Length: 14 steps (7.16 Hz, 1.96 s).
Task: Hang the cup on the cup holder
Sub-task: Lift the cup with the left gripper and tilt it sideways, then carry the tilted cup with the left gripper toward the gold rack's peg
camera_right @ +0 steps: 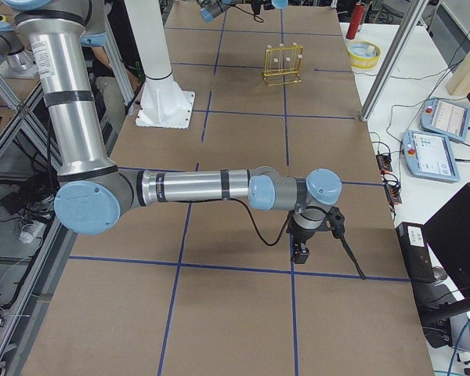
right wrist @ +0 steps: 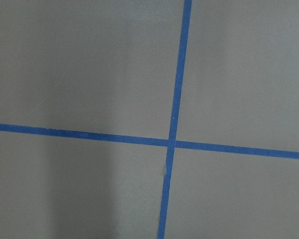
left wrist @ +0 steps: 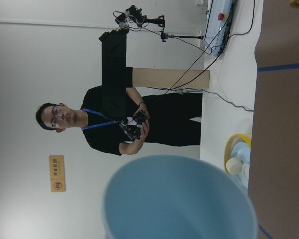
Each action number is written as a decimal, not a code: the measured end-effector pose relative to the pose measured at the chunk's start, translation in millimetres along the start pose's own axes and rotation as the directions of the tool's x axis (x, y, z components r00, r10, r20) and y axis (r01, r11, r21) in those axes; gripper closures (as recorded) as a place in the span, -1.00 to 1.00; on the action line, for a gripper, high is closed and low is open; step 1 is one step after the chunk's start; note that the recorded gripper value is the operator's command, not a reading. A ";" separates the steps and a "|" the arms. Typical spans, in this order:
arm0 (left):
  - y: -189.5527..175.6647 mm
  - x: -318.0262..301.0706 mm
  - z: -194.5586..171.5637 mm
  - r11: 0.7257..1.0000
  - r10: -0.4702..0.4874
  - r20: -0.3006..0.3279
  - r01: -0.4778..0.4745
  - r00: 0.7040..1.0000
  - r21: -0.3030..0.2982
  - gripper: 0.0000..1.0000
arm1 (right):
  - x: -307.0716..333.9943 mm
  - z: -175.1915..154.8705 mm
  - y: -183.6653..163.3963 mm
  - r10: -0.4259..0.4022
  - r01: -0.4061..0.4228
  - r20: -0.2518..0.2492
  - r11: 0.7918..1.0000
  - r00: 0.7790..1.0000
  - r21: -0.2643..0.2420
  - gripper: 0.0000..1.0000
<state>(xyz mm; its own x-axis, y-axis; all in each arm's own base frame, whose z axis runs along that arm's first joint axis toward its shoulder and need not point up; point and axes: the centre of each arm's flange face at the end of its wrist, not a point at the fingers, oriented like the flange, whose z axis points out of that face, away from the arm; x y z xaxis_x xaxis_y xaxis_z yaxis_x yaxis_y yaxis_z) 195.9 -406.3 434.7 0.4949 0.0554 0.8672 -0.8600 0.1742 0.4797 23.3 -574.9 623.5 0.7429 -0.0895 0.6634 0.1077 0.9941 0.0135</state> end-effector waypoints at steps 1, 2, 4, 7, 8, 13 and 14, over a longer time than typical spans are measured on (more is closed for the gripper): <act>-6.1 -5.4 0.9 0.990 0.135 0.032 -0.134 0.990 -0.031 1.00 | 0.0 0.0 0.0 0.000 0.000 0.000 1.000 1.000 0.000 -1.00; -13.5 -5.5 -0.4 0.963 0.263 0.059 -0.258 0.963 -0.083 1.00 | 0.0 0.0 0.0 0.000 0.000 0.000 1.000 1.000 0.000 -1.00; -36.5 18.4 -12.6 0.893 0.436 0.076 -0.421 0.897 -0.162 1.00 | 0.0 0.0 0.0 0.000 0.000 0.000 1.000 1.000 0.000 -1.00; -74.1 63.5 -35.9 0.848 0.514 0.098 -0.487 0.852 -0.209 1.00 | 0.0 0.0 0.0 0.000 0.000 0.000 1.000 1.000 0.000 -1.00; -85.7 73.2 -44.2 0.844 0.521 0.108 -0.491 0.847 -0.216 1.00 | 0.0 0.0 0.0 0.000 0.000 0.000 1.000 1.000 0.000 -1.00; -138.2 111.2 -51.9 0.840 0.531 0.117 -0.505 0.839 -0.197 1.00 | 0.0 0.0 0.0 0.001 -0.001 0.000 1.000 1.000 0.000 -1.00; -145.4 114.5 -52.2 0.842 0.530 0.117 -0.505 0.840 -0.192 1.00 | 0.0 0.0 0.0 0.000 0.000 0.000 1.000 1.000 0.000 -1.00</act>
<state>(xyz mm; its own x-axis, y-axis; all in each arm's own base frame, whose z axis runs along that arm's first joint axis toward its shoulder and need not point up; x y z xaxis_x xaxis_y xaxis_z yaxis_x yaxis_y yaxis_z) 384.1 -374.0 457.3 -0.0551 0.0238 0.9982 -0.9497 0.3075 -0.0597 23.3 -574.9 623.5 0.7429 -0.0891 0.6634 0.1074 0.9941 0.0132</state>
